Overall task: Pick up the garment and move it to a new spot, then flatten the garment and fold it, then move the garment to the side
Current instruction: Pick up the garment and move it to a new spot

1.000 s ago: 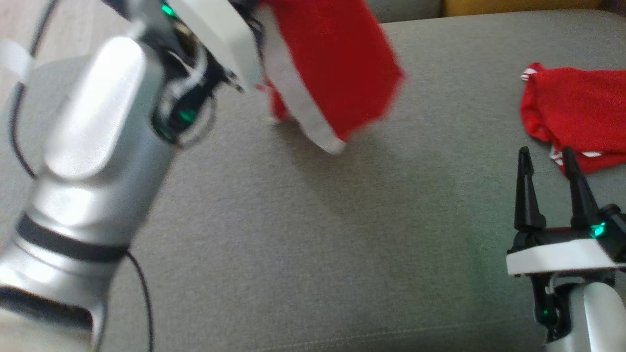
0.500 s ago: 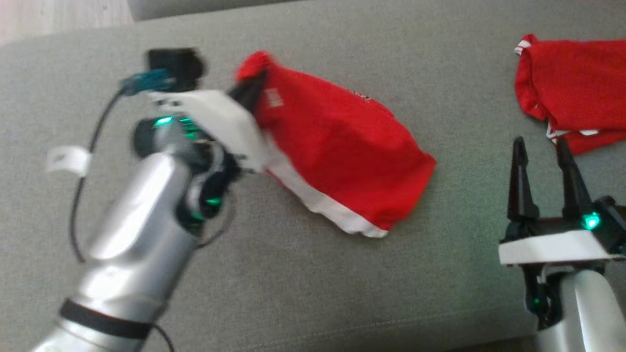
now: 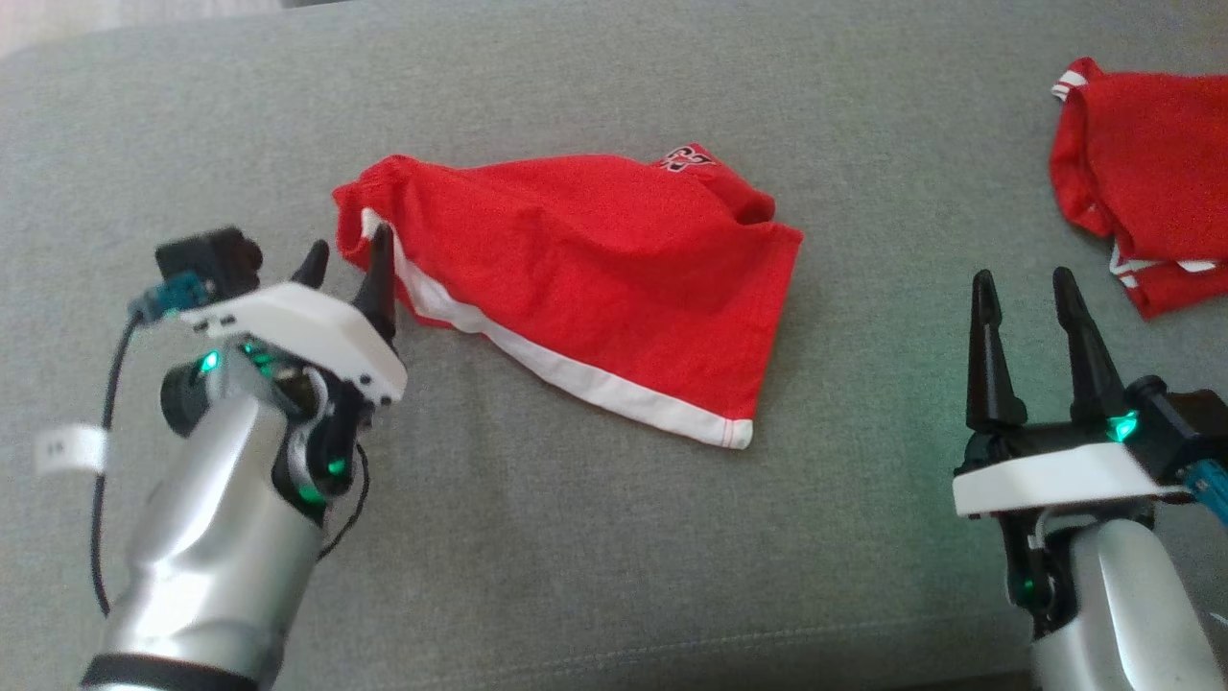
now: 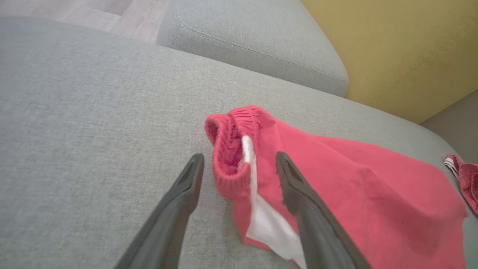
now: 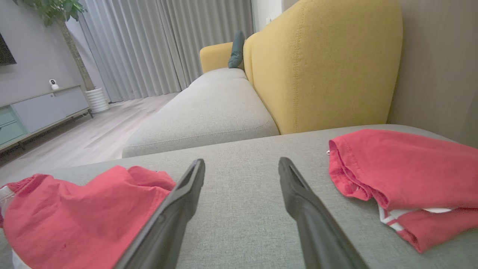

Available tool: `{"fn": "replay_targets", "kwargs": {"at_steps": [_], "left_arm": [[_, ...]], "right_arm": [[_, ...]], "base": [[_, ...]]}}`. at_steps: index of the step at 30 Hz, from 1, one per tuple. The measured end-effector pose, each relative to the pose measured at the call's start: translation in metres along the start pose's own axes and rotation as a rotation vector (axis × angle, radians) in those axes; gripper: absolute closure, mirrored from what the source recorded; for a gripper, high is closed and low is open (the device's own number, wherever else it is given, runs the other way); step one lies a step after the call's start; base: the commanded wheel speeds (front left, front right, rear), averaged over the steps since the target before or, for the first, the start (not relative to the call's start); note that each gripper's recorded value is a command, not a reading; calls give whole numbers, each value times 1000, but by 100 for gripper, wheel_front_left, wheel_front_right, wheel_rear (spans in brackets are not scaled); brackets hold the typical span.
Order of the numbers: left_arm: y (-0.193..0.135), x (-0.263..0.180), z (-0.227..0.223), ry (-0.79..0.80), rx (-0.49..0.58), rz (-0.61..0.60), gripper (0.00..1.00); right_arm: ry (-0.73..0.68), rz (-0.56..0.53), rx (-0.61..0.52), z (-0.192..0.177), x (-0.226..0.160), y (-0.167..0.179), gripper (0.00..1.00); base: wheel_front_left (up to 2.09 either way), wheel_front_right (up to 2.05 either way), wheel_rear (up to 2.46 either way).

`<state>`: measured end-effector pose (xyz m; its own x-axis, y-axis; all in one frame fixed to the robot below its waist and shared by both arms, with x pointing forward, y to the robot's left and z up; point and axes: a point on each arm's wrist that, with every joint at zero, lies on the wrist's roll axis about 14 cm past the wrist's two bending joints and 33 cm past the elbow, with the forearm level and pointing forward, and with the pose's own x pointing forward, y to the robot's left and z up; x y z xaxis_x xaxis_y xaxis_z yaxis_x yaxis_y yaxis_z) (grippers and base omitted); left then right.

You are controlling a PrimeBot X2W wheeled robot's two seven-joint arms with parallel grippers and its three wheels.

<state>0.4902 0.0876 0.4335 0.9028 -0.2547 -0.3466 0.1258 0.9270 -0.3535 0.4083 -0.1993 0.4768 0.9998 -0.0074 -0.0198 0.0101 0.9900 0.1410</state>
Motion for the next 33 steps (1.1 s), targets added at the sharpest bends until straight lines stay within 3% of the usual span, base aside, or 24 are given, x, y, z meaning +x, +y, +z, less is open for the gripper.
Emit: {"fn": "replay_targets", "kwargs": {"at_steps": [2, 5, 14, 28, 33], "left_arm": [[3, -6, -2, -27, 2, 0, 0], [4, -16, -1, -91, 96, -17, 0], [-8, -53, 15, -239, 178, -71, 0], [-3, -141, 7, -351, 103, 13, 0], [6, -153, 0, -354, 90, 57, 0]], "right_arm": [[1, 10, 1, 0, 1, 3, 0], [-6, 22, 3, 2, 2, 8, 0], [-51, 60, -27, 19, 2, 20, 0], [-8, 119, -45, 7, -40, 39, 0], [8, 125, -32, 1, -49, 42, 0]], "base": [[0, 0, 0], [0, 0, 0], [0, 0, 0], [0, 0, 0], [0, 0, 0]]}}
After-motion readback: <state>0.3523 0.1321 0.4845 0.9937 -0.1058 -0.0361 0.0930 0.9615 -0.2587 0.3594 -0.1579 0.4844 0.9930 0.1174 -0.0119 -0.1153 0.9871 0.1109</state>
